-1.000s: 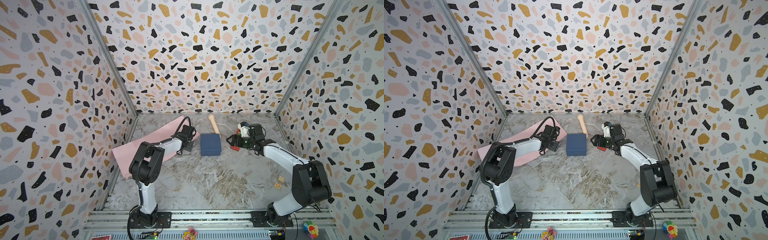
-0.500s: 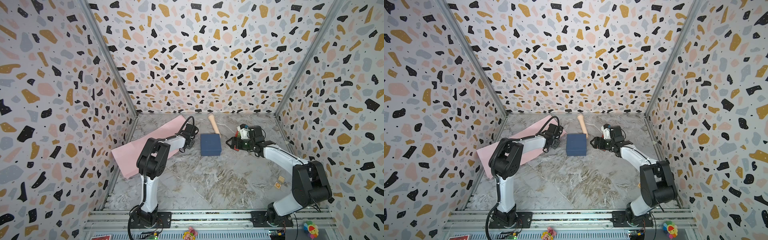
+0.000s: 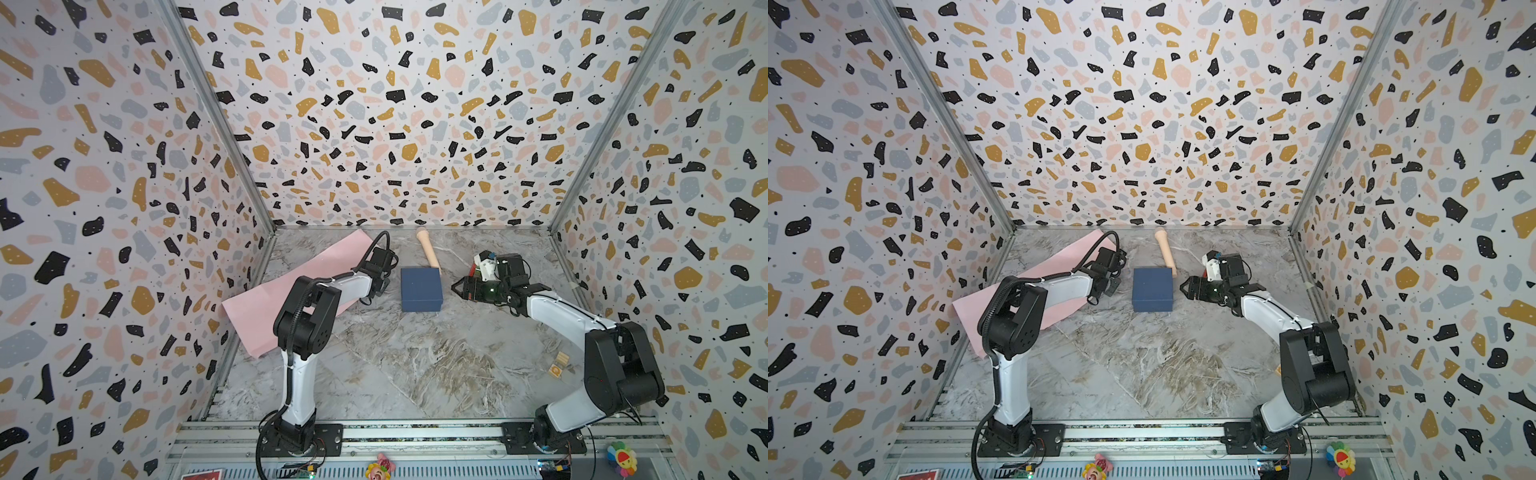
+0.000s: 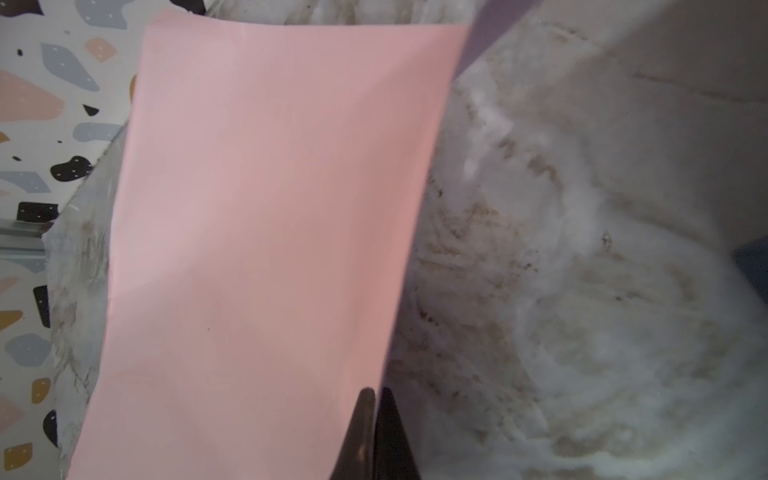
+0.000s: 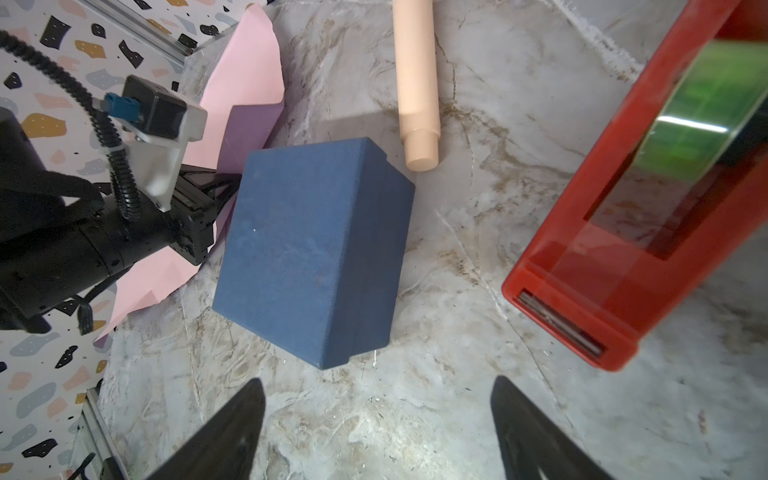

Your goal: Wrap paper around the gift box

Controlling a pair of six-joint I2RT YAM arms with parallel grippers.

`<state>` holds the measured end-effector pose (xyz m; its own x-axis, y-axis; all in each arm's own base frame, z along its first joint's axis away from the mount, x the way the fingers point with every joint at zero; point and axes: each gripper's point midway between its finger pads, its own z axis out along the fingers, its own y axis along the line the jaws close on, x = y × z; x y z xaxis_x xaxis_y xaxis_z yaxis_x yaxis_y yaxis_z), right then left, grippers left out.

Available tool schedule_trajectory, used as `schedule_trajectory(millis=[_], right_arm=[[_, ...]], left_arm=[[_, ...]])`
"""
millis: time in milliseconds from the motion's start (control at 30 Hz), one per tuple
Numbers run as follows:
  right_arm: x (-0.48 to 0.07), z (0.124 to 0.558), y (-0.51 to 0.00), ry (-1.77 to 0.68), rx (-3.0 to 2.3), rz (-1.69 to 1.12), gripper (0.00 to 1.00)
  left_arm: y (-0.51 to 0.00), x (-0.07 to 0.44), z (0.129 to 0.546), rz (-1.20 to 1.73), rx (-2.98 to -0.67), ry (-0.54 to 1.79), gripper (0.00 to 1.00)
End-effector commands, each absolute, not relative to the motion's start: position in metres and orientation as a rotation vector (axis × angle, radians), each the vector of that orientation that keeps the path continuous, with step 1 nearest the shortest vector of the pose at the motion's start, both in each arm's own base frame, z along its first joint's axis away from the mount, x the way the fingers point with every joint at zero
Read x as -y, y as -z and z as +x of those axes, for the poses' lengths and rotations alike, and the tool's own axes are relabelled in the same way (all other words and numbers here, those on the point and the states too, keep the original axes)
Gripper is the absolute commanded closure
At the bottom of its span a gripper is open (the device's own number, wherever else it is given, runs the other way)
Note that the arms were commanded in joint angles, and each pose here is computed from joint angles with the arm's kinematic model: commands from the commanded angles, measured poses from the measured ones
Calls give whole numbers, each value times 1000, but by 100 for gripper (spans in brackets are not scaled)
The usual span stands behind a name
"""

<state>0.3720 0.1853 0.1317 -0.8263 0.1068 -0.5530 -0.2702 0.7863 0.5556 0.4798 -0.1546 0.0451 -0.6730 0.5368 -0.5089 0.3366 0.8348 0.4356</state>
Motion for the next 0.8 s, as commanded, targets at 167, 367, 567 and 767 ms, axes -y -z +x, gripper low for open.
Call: schedule_trajectory(millis=[167,367,567,767], right_arm=[[-184,341,-173,-954,-2336,-119,14],[-179,326,-192,-970,-2348,-139,13],[-170,325,-224,-1007,-2255,-87,13],[-155,341,-240,-1034,-2226,-23,13]], left_arm=[[-164,145,455,239,-2131,-178,100],[-225,193,373,192,-1930,342,100],[-221,230,279,419,-1857,492,100],[-207,258,215,543,-1888,671,100]])
